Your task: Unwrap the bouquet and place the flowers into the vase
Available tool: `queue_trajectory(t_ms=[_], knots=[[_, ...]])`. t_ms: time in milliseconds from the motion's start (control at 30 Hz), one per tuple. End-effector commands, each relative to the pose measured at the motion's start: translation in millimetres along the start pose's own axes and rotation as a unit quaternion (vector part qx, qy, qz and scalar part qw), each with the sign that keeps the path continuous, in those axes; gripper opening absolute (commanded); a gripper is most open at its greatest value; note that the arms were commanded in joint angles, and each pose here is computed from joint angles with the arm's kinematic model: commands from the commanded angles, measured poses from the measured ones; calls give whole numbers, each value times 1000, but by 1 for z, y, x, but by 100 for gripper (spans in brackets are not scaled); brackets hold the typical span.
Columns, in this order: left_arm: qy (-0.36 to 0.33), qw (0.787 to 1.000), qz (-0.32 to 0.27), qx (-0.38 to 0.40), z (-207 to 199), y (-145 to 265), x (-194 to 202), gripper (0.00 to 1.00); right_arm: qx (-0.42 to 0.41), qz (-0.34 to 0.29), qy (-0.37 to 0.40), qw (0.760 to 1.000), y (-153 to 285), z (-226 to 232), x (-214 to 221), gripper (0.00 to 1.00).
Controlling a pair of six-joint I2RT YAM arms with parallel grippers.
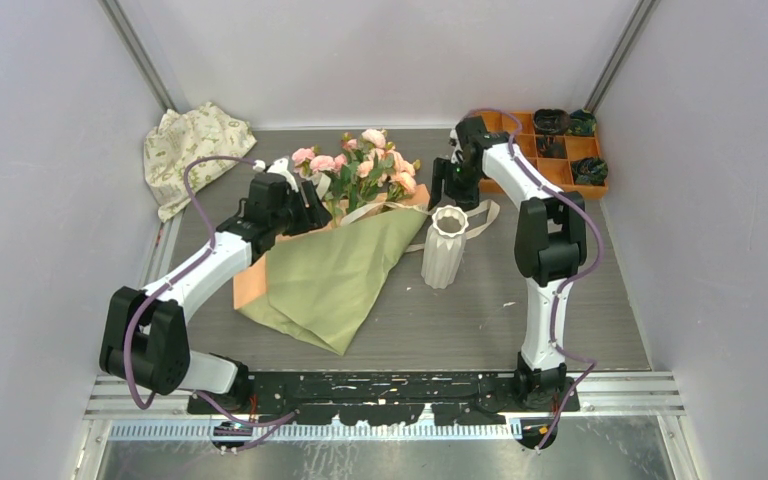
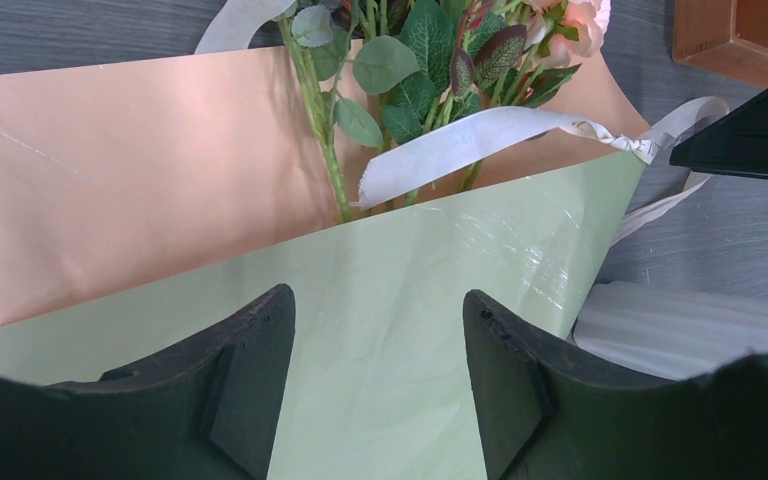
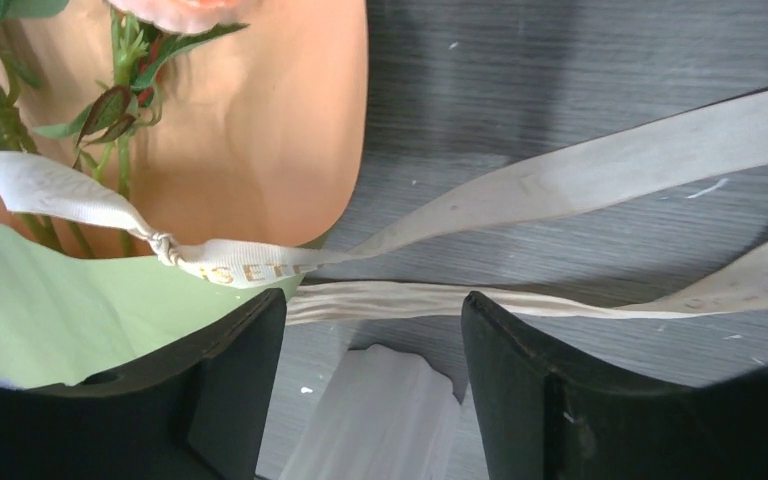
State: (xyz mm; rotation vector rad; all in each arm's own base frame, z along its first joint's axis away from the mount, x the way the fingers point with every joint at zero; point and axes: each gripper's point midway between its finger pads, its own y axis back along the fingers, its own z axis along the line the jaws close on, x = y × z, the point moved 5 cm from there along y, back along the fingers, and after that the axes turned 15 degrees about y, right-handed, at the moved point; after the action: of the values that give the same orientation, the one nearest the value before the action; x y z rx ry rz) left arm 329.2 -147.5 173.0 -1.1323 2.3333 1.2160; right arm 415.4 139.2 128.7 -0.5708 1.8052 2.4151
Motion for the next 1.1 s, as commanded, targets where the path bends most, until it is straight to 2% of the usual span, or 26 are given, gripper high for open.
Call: queue_trajectory(t_ms=[0, 133, 567, 667, 800, 1000, 1067], knots=[[-10, 1000, -17, 18, -7, 1, -6, 63, -62, -33, 2, 998, 12, 20, -9, 72], [-9, 1000, -17, 19, -6, 0, -6, 63, -95, -29, -3, 995, 7, 27, -10, 74], [-12, 1000, -15, 16, -1, -1, -4, 63, -99, -26, -21, 995, -21, 27, -29, 74], [-12, 1000, -14, 14, 0, -2, -4, 63, -95, -22, -24, 995, -27, 25, -32, 67], [-11, 1000, -11, 14, 1, -3, -3, 63, -93, -24, -25, 995, -30, 24, -34, 52], [-11, 1000, -10, 13, 2, -3, -2, 63, -69, -40, -23, 997, -25, 19, -39, 40], [-11, 1000, -9, 14, 1, -3, -2, 63, -57, -48, -22, 997, -22, 16, -42, 32]])
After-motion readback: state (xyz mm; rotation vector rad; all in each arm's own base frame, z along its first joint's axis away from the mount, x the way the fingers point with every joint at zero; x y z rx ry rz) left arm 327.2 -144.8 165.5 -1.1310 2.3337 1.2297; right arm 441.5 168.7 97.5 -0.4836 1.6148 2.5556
